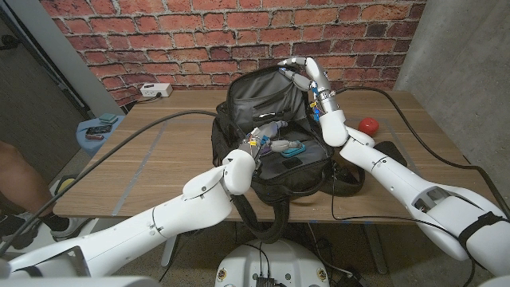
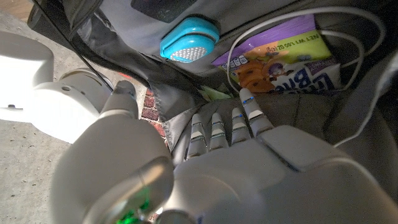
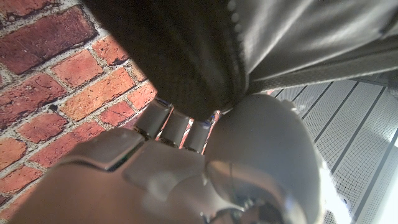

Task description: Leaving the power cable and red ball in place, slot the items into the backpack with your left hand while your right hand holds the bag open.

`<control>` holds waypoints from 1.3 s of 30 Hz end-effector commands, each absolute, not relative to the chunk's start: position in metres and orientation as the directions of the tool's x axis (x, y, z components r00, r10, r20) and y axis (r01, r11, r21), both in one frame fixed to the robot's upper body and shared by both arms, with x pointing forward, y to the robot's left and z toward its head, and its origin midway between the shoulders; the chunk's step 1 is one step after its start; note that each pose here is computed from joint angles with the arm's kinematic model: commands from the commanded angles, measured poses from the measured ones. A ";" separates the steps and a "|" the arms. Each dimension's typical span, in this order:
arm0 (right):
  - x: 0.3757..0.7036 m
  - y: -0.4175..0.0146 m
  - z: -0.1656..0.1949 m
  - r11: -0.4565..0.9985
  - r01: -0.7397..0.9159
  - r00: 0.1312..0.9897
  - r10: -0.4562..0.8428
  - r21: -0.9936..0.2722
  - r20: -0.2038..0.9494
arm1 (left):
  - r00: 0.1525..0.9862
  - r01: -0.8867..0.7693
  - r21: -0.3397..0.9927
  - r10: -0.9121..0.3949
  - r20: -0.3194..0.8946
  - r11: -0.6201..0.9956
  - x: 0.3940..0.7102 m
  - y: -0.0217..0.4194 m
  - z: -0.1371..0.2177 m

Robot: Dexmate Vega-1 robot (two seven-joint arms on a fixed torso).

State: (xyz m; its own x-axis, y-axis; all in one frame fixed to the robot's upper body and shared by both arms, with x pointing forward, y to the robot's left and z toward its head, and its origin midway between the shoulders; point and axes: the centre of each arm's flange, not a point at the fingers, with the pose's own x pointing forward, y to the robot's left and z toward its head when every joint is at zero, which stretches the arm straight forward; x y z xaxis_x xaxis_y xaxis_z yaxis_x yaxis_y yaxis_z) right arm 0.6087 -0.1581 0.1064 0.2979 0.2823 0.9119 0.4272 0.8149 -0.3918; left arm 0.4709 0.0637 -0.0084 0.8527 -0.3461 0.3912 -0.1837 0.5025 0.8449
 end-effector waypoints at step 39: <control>0.615 -0.157 0.106 0.810 0.438 0.317 0.265 -0.389 0.910 | 0.800 0.048 0.814 -0.511 0.316 0.579 0.453 0.084 0.005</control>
State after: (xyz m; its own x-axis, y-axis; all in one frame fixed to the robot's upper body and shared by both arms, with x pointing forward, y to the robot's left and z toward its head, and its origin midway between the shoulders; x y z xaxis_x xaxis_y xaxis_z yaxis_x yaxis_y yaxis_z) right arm 0.6165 -0.1568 0.1066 0.3173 0.2684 0.9095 0.4345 0.8114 -0.3910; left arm 0.4567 0.0779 0.0015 0.8136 -0.4637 0.3509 -0.0438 0.5529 0.8321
